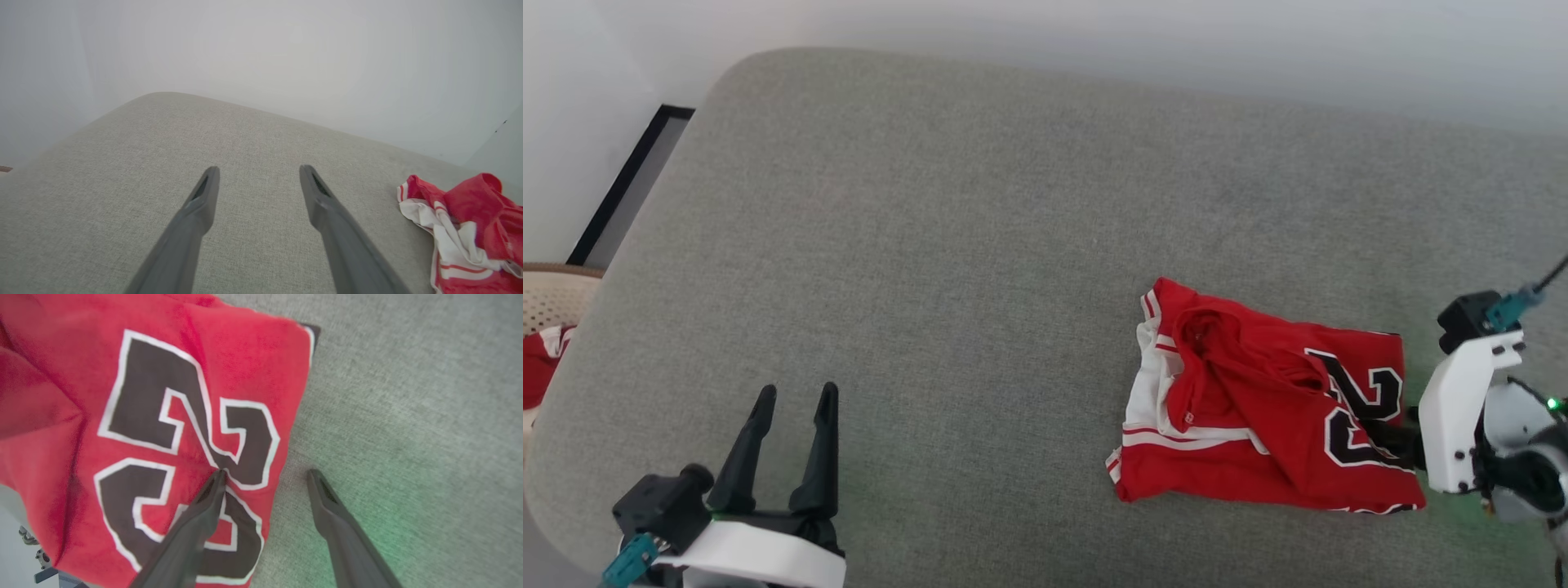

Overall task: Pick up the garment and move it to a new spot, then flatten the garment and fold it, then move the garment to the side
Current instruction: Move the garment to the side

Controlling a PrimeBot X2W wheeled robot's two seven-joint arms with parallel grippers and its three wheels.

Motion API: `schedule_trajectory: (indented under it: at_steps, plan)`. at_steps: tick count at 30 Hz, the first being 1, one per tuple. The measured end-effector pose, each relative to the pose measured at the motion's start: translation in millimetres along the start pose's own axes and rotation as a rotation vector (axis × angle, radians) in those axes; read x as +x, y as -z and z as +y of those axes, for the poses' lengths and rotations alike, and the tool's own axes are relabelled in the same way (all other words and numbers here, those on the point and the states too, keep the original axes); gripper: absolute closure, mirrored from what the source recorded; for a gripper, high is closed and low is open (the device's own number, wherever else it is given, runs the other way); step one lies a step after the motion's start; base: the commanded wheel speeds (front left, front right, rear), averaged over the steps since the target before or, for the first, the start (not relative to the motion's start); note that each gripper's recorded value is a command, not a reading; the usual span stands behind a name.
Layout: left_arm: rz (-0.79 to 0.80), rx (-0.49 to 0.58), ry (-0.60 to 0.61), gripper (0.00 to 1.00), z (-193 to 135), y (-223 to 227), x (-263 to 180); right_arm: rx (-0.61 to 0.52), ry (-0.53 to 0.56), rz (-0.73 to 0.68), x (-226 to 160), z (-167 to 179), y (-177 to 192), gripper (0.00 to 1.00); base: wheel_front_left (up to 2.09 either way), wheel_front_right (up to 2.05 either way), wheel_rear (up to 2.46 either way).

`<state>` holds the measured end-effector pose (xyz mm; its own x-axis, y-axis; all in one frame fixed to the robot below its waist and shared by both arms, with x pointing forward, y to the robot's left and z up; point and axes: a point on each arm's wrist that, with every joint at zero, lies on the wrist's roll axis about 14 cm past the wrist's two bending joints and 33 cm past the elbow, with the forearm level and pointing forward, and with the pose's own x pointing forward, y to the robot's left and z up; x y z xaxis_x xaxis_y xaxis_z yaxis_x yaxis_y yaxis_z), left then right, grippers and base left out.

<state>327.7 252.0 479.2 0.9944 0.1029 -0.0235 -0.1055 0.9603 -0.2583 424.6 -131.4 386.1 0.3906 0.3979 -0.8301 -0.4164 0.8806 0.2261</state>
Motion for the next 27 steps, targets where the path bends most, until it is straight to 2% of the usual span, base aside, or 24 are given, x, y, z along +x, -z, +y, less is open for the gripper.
schedule_trajectory:
  at_steps: [5, 7, 10, 17, 27]
  plan:
    - [0.012, -0.002, -0.006, 0.0, 1.1, 3.2, 5.7, 0.003, -0.014, 0.144, 13.4, 2.7, 8.0, 0.0, 0.0, 0.0, 0.0]
    - [0.016, -0.003, -0.01, 0.0, 2.3, 4.6, 7.0, -0.007, -0.018, 0.178, 15.8, 4.3, 7.7, 1.0, 0.0, 0.0, 0.0]
    - [0.019, -0.008, -0.017, 0.0, 4.7, 5.1, 9.1, 0.001, -0.035, 0.182, 18.6, 8.6, 4.9, 1.0, 0.0, 0.0, 0.0]
    - [0.0, 0.001, 0.003, 0.0, 3.2, -1.5, 22.4, 0.038, -0.044, 0.087, 8.3, 7.0, -14.0, 1.0, 0.0, 0.0, 0.0]
    - [-0.07, 0.024, 0.141, 0.0, -33.4, -22.8, 62.3, 0.07, 0.072, -0.084, -36.0, -35.6, -44.2, 1.0, 0.0, 0.0, 0.0]
